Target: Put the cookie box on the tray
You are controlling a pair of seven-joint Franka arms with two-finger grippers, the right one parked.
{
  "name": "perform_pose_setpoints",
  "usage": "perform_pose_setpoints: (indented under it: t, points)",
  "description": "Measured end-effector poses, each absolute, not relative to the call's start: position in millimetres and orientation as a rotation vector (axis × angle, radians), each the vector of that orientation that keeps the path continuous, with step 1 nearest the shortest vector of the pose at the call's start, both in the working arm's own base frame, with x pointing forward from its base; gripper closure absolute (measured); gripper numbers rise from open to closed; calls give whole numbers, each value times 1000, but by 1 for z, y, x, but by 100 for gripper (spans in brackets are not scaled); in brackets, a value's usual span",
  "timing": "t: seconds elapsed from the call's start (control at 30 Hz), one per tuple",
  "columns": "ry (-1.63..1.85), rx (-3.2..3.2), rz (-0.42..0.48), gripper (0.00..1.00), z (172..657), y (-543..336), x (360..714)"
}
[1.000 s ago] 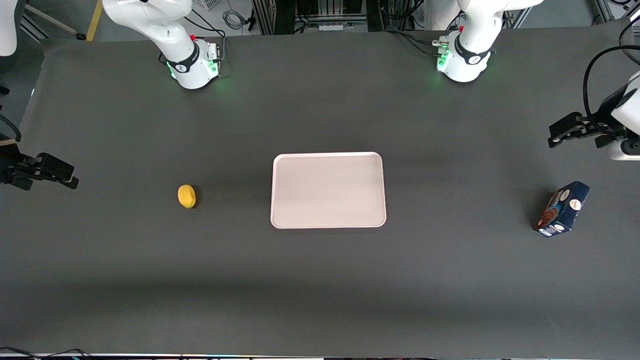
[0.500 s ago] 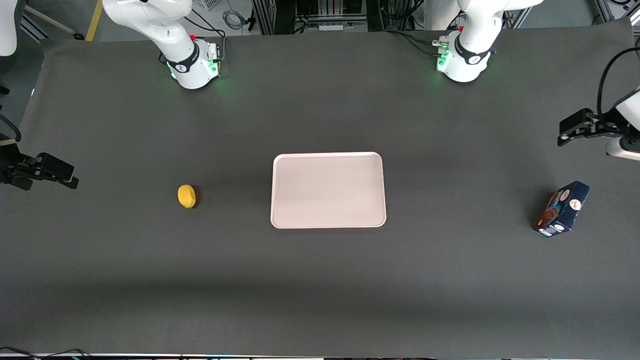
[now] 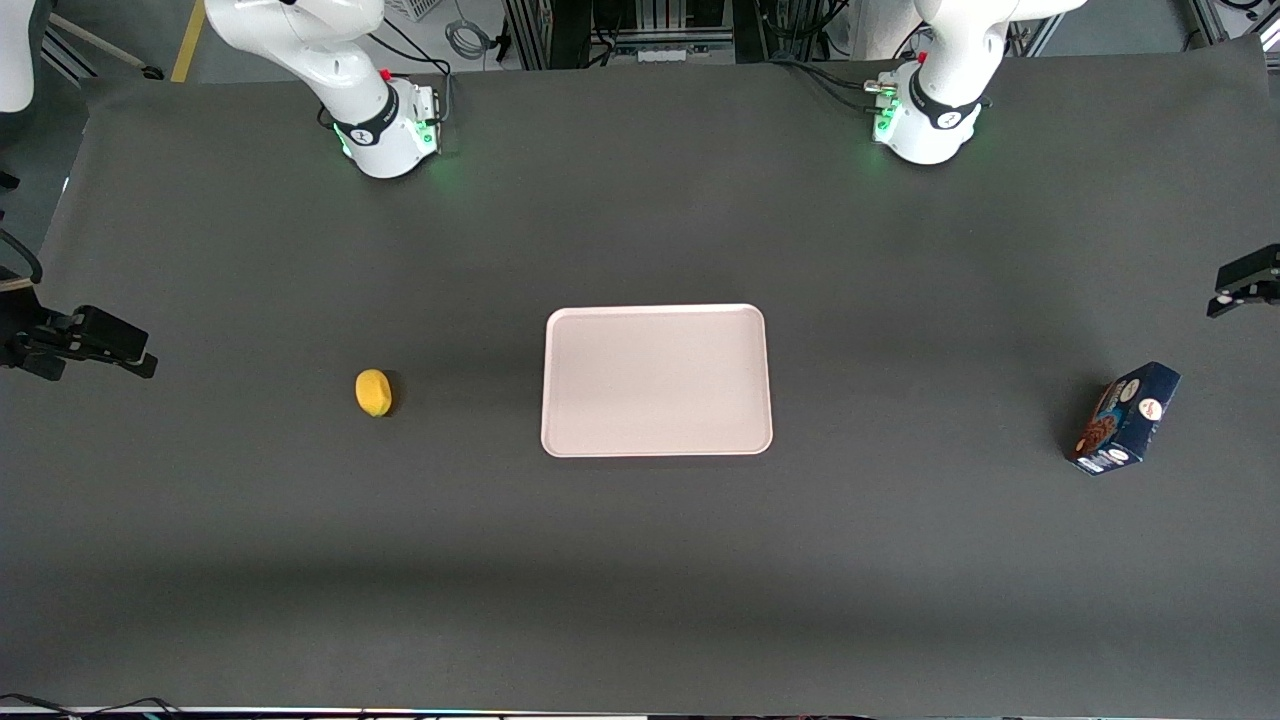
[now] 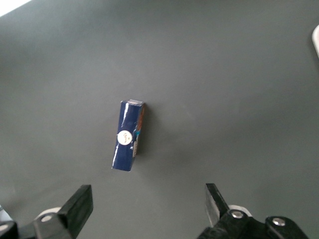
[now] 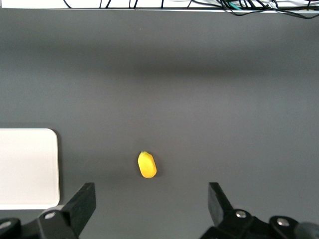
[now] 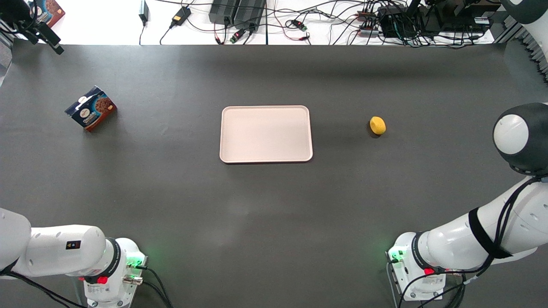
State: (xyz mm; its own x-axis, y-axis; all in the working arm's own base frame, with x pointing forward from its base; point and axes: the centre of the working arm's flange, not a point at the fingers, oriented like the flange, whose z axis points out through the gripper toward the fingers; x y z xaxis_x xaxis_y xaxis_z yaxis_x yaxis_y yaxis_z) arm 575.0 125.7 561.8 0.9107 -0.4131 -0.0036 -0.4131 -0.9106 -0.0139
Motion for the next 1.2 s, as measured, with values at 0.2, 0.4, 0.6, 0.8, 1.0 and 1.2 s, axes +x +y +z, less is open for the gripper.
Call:
perform_pose_setpoints:
  t: [0.2, 0.4, 0.6, 0.8, 1.0, 1.2]
  points:
    - [627, -3057, 1, 0, 519, 141, 581]
    - [627, -3049, -3, 0, 467, 146, 584]
    - [704, -3013, -38, 0, 421, 150, 587]
    - [717, -2994, -63, 0, 384, 159, 582]
    - [729, -2997, -58, 0, 359, 165, 580]
    - [782, -3010, -79, 0, 333, 178, 581]
